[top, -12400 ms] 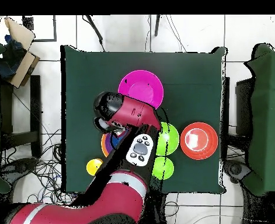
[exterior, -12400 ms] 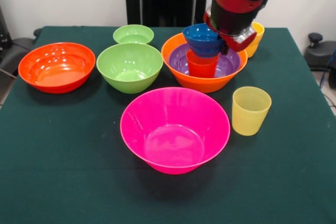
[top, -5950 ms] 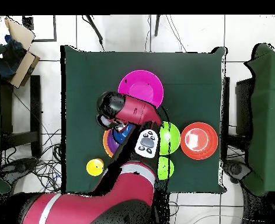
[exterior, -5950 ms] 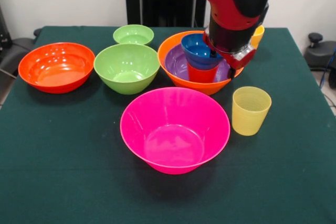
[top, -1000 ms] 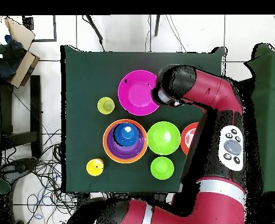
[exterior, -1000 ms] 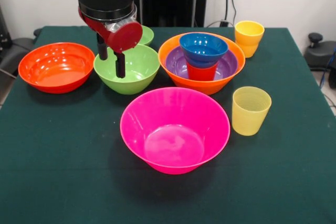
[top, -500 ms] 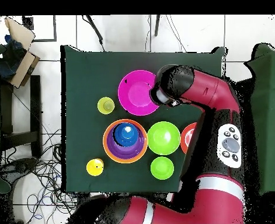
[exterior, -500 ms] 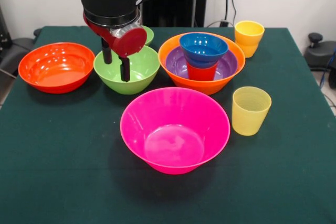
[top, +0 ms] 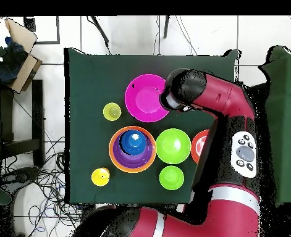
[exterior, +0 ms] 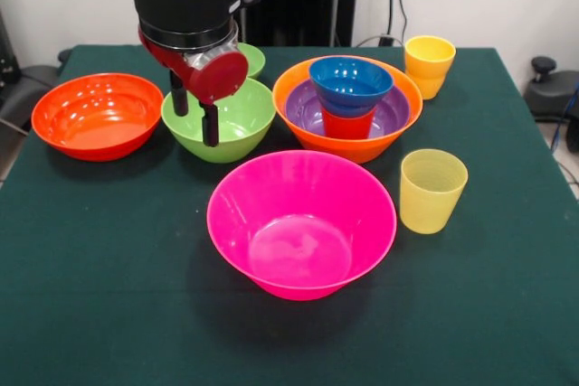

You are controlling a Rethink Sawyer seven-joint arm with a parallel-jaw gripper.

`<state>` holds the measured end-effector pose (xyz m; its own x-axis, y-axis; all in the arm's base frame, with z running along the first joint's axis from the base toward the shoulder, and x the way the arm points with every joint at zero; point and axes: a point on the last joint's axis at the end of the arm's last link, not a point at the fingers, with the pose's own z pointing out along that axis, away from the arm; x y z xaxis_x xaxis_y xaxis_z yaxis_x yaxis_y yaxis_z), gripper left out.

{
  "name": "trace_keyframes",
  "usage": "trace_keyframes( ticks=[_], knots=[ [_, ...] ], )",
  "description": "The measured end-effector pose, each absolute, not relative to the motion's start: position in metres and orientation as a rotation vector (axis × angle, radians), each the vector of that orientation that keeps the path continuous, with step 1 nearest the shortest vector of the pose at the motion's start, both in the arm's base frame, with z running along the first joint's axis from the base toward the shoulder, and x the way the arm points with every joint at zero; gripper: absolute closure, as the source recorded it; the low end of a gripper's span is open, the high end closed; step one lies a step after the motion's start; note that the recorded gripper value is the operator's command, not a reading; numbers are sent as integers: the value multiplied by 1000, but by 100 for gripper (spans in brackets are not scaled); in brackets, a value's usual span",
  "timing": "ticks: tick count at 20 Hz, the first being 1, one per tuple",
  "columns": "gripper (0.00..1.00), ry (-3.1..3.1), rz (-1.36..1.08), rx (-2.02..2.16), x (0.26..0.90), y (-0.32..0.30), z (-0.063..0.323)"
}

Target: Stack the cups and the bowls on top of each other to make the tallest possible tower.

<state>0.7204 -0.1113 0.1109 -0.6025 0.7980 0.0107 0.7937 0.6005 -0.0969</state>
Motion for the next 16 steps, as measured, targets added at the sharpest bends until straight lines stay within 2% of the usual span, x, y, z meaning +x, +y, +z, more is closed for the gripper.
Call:
trace_keyframes(
  ticks=[16],
  knots=[
    [0,-2804,124,-1398,690,-104,73]
  ],
)
